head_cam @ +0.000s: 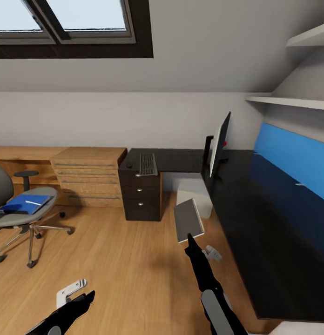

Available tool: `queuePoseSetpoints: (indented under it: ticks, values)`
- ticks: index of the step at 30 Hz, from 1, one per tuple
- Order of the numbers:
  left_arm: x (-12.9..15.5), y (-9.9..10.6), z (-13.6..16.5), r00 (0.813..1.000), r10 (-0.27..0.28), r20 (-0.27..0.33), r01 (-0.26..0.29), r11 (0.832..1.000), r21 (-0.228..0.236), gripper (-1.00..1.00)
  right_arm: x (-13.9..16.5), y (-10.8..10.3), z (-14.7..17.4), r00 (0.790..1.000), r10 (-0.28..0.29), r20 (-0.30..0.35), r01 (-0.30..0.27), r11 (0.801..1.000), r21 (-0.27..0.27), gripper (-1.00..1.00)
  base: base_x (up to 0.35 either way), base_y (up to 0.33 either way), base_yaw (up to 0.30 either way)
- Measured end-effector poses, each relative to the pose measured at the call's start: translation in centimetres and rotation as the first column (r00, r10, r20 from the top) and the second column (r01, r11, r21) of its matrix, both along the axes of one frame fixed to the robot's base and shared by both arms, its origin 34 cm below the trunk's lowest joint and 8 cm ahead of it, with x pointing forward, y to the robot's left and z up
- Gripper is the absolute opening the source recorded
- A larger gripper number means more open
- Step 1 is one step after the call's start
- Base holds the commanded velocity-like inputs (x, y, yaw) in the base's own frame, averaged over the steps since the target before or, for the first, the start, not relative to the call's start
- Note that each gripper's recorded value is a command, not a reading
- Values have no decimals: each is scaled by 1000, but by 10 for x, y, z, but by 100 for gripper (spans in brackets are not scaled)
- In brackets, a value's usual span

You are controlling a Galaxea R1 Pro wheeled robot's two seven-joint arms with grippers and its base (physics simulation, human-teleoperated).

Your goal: In the bedroom, organize the workspace by keeping the computer under the desk, ensuring the monitor is on the desk, placing the keyboard on the desk next to the monitor, placing the mouse on the desk next to the keyboard, moving the folder from the swivel chair onto the desk next to the mouse, stacking the notebook on top of the folder with the pen on top of the notebook, and positioning the swivel chair next to the desk.

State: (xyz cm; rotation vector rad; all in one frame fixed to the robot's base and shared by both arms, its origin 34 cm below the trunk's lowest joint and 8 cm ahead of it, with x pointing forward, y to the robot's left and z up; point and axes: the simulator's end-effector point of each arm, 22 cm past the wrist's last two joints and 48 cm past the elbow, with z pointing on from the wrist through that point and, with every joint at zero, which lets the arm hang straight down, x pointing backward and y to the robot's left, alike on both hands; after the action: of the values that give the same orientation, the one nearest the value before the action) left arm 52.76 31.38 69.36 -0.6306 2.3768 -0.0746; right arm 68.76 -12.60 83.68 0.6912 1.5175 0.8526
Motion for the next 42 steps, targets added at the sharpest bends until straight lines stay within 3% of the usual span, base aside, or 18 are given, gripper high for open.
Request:
queuePoseSetpoints:
  ticks: [8, 24, 27, 33, 42]
  values:
    - [0, 0, 8, 1000, 1, -1, -1, 1000, 1, 100, 0, 0, 8, 1000, -1, 0, 1, 1000, 1, -100, 303, 182, 0]
    - [0, -2, 8, 1000, -2, -1, 2, 1000, 1, 100, 1, -9, 4, 1000, -23, -15, 24, 999, 25, -100, 323, 10, 0]
    - [0, -2, 8, 1000, -2, -1, 2, 1000, 1, 100, 1, -15, 3, 999, -42, -24, 44, 997, 59, -100, 325, 0, 0]
    - [0, -2, 8, 1000, -2, -1, 2, 1000, 1, 100, 2, -31, -2, 995, -82, -58, 91, 980, 179, -100, 325, 0, 0]
    - [2, -4, 11, 1000, -6, 8, 6, 1000, -1, 100, 3, -39, -8, 994, -41, -104, 70, 953, 294, -100, 324, 96, 0]
